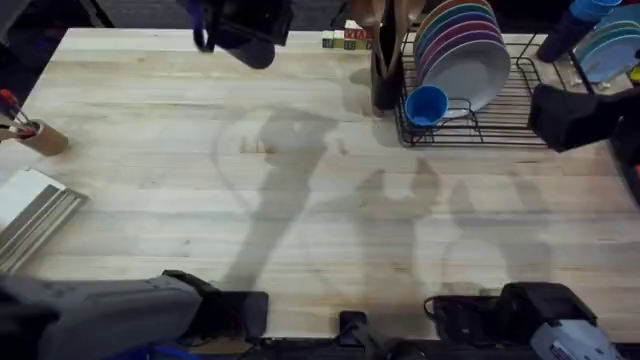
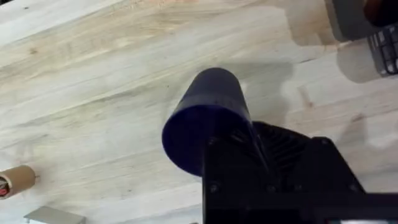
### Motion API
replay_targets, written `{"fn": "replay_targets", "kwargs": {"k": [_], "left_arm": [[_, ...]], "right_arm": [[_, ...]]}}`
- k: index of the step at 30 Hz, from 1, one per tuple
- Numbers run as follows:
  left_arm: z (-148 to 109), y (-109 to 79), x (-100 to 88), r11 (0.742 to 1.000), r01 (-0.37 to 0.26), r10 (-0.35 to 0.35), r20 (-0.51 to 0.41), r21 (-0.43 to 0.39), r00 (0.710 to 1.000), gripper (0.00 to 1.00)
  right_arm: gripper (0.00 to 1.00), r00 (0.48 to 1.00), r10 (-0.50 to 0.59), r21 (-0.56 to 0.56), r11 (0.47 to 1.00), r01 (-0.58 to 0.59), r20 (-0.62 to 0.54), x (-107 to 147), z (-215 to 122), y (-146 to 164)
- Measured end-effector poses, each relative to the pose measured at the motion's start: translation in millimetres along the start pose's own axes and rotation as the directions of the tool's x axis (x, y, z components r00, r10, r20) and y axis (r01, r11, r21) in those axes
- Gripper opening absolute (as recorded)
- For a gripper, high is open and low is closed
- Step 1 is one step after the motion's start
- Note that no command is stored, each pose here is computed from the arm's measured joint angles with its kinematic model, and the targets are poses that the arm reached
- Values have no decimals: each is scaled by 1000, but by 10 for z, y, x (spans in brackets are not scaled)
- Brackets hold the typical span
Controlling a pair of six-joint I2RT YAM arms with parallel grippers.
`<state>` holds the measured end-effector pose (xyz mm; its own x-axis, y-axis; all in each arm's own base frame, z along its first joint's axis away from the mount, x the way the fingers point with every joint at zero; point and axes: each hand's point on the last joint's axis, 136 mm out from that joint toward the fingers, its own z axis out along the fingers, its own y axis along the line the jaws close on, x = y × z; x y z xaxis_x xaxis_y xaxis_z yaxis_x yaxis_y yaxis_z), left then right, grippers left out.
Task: Pick up the cup on the table and put them onto the rack.
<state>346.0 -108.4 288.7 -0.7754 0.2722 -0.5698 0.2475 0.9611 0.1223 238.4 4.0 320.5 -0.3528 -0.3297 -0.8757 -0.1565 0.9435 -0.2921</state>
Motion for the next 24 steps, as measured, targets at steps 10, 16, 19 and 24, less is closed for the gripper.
{"fn": "replay_targets", "kwargs": {"k": [10,16,19,24], "left_arm": [[-50,-187,116,993,-26,22,39,115,999,40],[-124,-559,-21,966,-127,102,122,225,987,40],[-204,-834,-89,942,-193,147,179,274,973,40],[-305,-1227,-142,900,-279,202,247,335,948,41]], "right_arm": [[996,1000,0,0,1000,0,0,0,0,0],[996,1000,0,0,1000,0,0,0,1,0],[995,1000,0,0,1000,0,0,0,0,0],[996,1000,0,0,1000,0,0,0,0,0]]}}
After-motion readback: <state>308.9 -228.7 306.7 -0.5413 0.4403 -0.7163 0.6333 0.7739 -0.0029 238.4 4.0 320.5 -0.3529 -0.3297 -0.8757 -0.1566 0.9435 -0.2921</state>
